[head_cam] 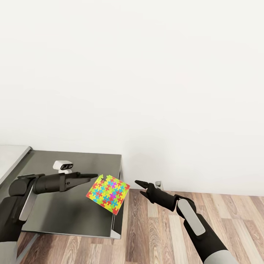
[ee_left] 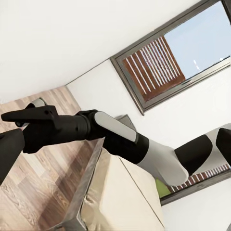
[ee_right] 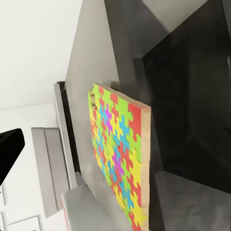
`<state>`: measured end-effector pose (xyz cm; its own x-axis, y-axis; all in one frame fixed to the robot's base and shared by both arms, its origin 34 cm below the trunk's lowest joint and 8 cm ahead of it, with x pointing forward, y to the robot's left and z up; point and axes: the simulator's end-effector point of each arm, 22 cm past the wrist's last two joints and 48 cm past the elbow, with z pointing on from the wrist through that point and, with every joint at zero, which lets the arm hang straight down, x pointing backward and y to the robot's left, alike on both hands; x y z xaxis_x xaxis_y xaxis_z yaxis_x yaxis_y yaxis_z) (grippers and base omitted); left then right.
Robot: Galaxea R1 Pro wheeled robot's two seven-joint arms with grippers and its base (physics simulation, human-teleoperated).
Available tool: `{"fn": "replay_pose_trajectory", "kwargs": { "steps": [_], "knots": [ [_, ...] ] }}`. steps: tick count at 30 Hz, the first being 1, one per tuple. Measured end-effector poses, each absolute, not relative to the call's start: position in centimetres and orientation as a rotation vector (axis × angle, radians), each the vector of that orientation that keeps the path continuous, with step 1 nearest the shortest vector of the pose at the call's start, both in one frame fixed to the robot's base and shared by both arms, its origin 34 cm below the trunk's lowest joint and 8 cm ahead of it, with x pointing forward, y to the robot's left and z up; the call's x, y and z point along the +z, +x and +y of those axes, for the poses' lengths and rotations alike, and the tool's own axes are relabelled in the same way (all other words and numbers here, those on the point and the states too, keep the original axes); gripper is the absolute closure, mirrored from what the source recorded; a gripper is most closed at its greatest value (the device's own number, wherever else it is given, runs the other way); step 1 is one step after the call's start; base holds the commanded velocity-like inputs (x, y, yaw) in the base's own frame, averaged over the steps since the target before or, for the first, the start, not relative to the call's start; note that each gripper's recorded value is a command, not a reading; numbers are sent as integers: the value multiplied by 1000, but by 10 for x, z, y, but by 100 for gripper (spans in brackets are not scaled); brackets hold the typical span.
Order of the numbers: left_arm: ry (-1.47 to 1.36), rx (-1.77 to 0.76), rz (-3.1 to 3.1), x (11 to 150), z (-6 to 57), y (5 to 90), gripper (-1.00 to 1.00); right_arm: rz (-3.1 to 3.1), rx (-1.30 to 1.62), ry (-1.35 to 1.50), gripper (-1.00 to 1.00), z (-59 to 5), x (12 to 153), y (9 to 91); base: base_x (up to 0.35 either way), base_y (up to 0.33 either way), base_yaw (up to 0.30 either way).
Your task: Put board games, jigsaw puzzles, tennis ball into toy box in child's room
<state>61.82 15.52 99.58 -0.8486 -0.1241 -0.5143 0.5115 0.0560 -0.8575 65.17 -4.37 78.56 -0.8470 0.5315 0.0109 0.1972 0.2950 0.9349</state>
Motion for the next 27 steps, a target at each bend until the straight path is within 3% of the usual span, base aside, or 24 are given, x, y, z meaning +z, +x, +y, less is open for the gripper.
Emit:
{"fn": "replay_pose_trajectory", "kwargs": {
  "steps": [27],
  "knots": [
    [391, -1829, 1869, 1002, 168, 620, -100, 2267, 1572, 658, -100, -43, 783, 651, 0, 16, 0]
  ]
}}
